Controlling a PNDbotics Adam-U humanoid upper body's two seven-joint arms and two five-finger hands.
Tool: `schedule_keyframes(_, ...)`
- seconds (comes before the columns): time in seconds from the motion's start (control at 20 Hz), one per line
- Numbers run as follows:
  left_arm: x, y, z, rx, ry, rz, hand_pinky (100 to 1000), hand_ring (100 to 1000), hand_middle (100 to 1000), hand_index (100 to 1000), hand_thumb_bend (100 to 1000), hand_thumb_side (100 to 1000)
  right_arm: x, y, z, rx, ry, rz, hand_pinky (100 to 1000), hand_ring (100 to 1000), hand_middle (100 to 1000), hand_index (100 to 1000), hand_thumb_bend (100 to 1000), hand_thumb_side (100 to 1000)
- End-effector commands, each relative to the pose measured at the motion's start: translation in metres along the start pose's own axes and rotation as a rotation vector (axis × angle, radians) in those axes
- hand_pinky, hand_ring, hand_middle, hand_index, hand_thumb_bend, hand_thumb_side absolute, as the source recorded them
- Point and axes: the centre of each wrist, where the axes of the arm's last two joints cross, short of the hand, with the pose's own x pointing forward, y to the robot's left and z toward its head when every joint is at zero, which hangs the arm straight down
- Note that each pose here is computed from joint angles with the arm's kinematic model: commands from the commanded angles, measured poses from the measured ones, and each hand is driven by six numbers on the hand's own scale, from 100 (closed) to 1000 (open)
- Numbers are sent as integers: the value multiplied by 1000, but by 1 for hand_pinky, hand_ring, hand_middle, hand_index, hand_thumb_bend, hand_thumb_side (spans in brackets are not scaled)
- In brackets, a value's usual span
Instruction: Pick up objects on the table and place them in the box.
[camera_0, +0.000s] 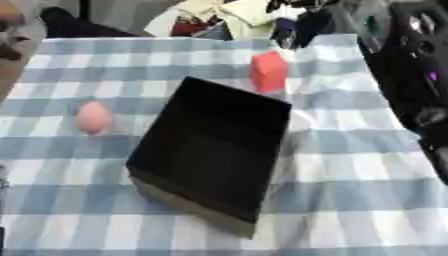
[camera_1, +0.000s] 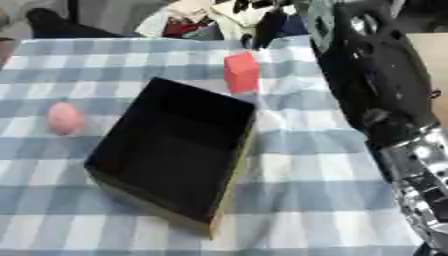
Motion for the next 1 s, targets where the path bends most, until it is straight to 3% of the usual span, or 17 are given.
schedule_keyframes(0.05,5,3,-6,0,-30,-6,513,691,727,810,100,864,-3,-15,8,-27,24,23,1000,993,956,1000,196,444)
schedule_keyframes(0.2,5,3,-6,-2,-31,-6,513,691,727,811,100,863,-1,-18,5,-15,52,53,1000,996,962,1000,381,510)
schedule_keyframes(0.5,5,2,-6,-6,-32,-5,508,691,728,810,100,859,3,-17,-8,32,109,131,1000,1000,971,1000,547,513)
schedule_keyframes(1.0,6,2,-7,-18,-34,-8,504,691,727,810,100,849,0,-10,-23,98,161,238,1000,1000,973,1000,668,498)
